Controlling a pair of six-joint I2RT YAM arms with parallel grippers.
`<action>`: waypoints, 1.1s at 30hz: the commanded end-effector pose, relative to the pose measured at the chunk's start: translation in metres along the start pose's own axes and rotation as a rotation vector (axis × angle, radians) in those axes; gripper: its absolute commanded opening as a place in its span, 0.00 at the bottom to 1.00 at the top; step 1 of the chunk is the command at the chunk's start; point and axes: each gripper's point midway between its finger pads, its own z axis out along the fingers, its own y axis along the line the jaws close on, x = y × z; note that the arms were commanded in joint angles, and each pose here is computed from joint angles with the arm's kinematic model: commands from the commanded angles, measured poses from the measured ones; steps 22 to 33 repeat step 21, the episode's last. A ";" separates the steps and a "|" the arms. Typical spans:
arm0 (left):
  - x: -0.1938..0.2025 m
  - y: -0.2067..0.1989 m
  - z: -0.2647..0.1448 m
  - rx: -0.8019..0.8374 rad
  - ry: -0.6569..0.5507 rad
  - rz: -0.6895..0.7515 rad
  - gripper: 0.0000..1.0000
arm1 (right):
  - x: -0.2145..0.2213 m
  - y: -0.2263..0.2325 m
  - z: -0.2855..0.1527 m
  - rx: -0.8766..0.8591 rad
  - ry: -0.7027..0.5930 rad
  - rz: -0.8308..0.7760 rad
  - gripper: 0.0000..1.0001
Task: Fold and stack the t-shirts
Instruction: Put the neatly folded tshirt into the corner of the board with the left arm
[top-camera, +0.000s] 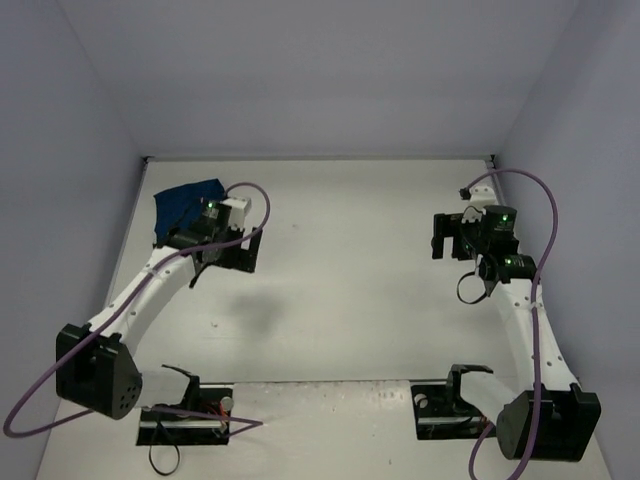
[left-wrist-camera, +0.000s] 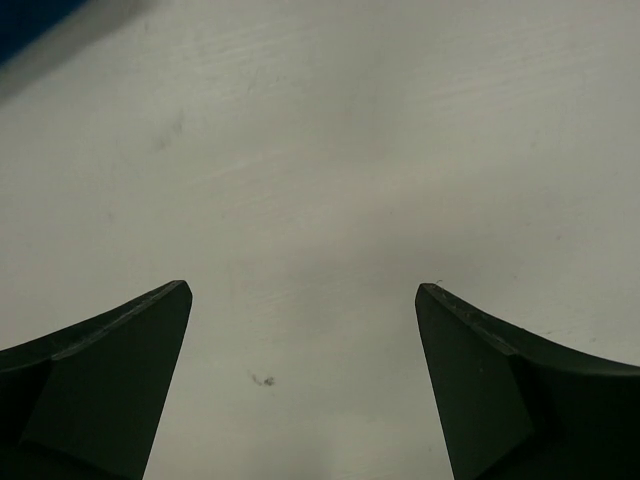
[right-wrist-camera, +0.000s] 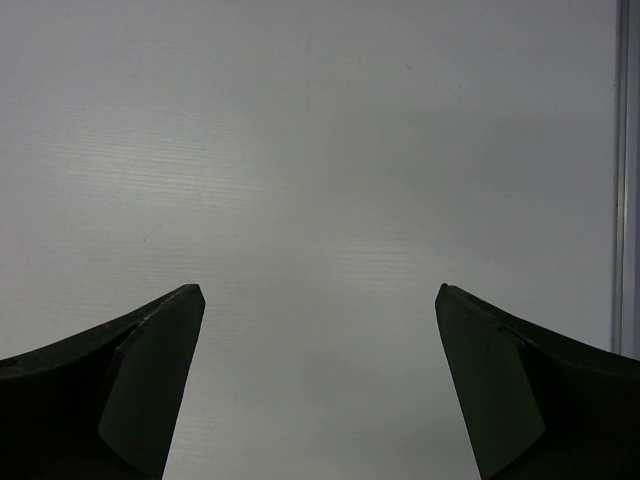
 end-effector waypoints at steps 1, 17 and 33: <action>-0.035 0.006 -0.036 -0.049 -0.272 -0.015 0.92 | -0.017 -0.009 -0.007 0.055 -0.075 0.017 1.00; -0.027 0.025 -0.027 -0.164 -0.234 0.042 0.92 | -0.018 -0.014 -0.011 0.077 -0.078 -0.018 1.00; -0.026 0.024 -0.024 -0.159 -0.219 0.047 0.92 | -0.018 -0.013 -0.012 0.070 -0.077 -0.024 1.00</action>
